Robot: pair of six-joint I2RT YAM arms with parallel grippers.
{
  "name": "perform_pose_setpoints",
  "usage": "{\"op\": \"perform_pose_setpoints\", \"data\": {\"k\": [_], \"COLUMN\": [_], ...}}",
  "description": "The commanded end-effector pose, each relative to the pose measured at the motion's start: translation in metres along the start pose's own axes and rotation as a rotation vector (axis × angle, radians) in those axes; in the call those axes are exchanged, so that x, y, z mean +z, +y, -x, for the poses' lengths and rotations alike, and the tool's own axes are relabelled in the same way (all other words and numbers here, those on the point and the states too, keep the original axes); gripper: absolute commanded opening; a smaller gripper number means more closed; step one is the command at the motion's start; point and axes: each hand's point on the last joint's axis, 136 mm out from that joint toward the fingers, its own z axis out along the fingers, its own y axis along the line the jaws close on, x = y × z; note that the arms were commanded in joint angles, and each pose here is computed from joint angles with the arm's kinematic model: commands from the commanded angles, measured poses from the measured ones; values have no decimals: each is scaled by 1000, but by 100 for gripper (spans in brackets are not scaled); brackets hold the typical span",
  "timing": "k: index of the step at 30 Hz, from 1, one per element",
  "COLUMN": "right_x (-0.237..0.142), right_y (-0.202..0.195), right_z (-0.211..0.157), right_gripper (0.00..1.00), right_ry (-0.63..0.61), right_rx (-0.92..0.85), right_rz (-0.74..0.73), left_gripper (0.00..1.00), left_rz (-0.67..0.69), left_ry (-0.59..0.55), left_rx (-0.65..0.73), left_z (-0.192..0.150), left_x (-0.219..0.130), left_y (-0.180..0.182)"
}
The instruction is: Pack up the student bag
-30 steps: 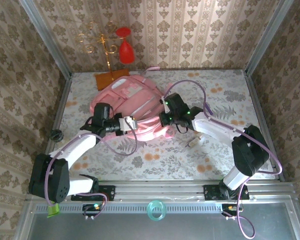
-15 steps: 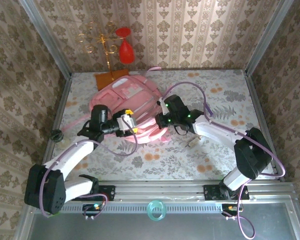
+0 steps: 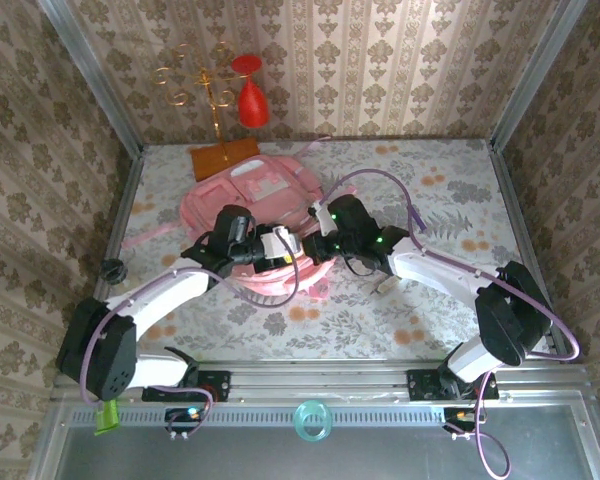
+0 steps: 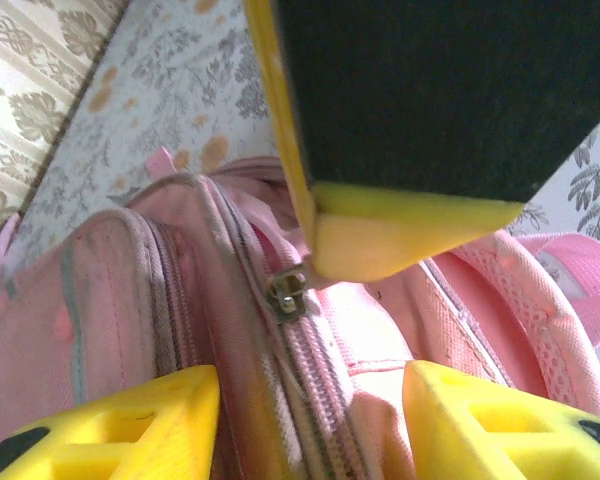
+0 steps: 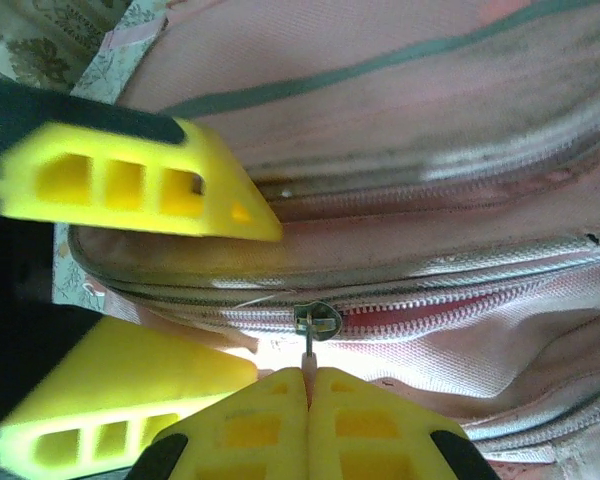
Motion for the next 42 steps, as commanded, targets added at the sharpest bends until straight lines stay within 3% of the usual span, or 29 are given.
{"op": "perform_pose_setpoints", "data": {"k": [1,10,13,16,21,30,42], "right_x": [-15,-19,-19,-15,-9,10,44], "right_y": [26,23,16,-2,-23,-1,-12], "right_z": [26,22,17,9,0,-7,-30], "right_gripper": [0,0,0,0,0,0,4], "right_ry": [-101,-108,-102,-72,-27,-43,-21], "right_rx": [-21,-32,-32,-28,-29,-56,-25], "right_rz": [101,95,66,-18,-112,58,84], "left_gripper": [50,25,9,1,0,0,0], "left_rz": [-16,6,11,16,62,43,44], "left_ry": [63,142,124,84,12,-48,-64], "left_rx": [17,31,26,25,-3,-19,-18], "left_z": [-8,-27,-26,-21,-14,-8,-3], "left_x": [3,4,-2,-10,-22,-21,-23], "left_y": [0,7,11,14,23,19,22]}}
